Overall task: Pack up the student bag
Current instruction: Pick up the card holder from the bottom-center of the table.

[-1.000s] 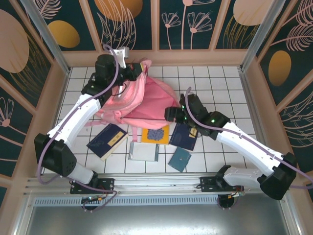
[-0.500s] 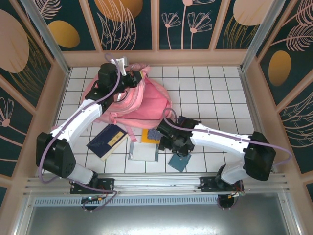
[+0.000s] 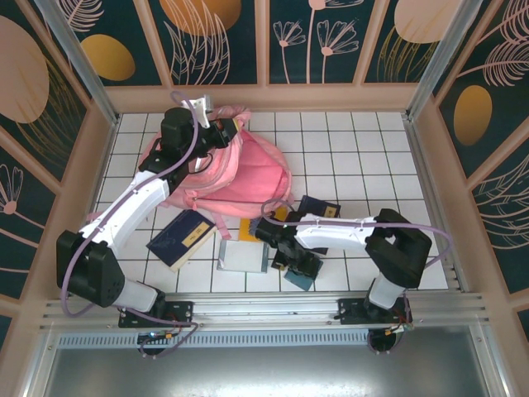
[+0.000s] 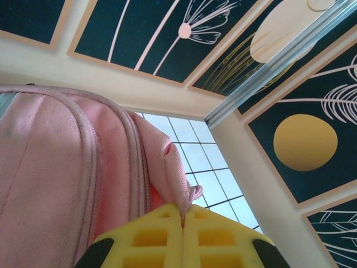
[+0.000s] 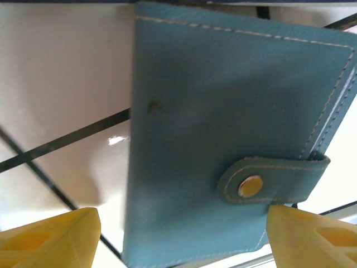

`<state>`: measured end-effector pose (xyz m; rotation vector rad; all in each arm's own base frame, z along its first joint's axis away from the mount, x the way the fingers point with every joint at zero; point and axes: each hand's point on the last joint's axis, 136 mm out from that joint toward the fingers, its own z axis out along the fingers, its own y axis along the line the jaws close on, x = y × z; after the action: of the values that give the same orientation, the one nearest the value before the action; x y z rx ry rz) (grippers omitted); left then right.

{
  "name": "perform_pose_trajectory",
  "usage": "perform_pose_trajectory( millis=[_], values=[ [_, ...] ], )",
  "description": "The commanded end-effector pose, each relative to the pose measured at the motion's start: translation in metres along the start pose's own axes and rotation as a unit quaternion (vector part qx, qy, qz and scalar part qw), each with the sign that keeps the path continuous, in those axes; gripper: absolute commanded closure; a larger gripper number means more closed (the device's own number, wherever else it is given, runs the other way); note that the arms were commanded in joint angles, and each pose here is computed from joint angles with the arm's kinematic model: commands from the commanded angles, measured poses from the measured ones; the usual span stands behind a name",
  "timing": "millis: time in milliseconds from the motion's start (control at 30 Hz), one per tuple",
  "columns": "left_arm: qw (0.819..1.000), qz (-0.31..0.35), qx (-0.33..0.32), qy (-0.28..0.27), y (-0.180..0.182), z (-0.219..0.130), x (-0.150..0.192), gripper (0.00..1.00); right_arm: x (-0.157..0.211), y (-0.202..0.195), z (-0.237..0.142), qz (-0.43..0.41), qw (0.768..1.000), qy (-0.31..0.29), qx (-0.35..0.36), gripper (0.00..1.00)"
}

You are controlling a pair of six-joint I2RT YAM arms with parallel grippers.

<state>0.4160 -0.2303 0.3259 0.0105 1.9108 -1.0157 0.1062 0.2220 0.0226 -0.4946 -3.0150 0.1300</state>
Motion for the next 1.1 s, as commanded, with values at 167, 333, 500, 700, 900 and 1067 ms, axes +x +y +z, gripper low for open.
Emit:
perform_pose_trajectory(
  millis=[167,333,500,700,900,1067],
  values=[
    [0.998,0.020,0.039,-0.049,-0.025,-0.015,-0.028,1.00,-0.023,-0.008,0.016,-0.004,1.000,-0.021,0.003,0.22],
    [0.998,0.018,0.042,-0.042,-0.023,-0.011,-0.024,1.00,-0.027,-0.013,0.032,-0.021,0.999,-0.024,0.014,0.26],
    [0.998,0.018,0.042,-0.036,-0.021,-0.008,-0.021,1.00,-0.030,-0.028,0.040,-0.024,0.998,-0.036,0.035,0.41],
    [0.998,0.019,0.042,-0.033,-0.019,-0.005,-0.020,1.00,-0.033,-0.021,0.018,-0.040,0.996,-0.072,0.023,0.58],
    [0.998,0.011,0.053,-0.019,-0.020,0.000,-0.015,1.00,-0.035,-0.012,-0.003,-0.054,0.993,-0.104,0.005,0.69],
    [0.998,0.027,0.056,-0.015,-0.030,-0.006,-0.021,1.00,-0.038,0.000,-0.030,-0.063,0.989,-0.134,-0.020,0.87]
  ],
)
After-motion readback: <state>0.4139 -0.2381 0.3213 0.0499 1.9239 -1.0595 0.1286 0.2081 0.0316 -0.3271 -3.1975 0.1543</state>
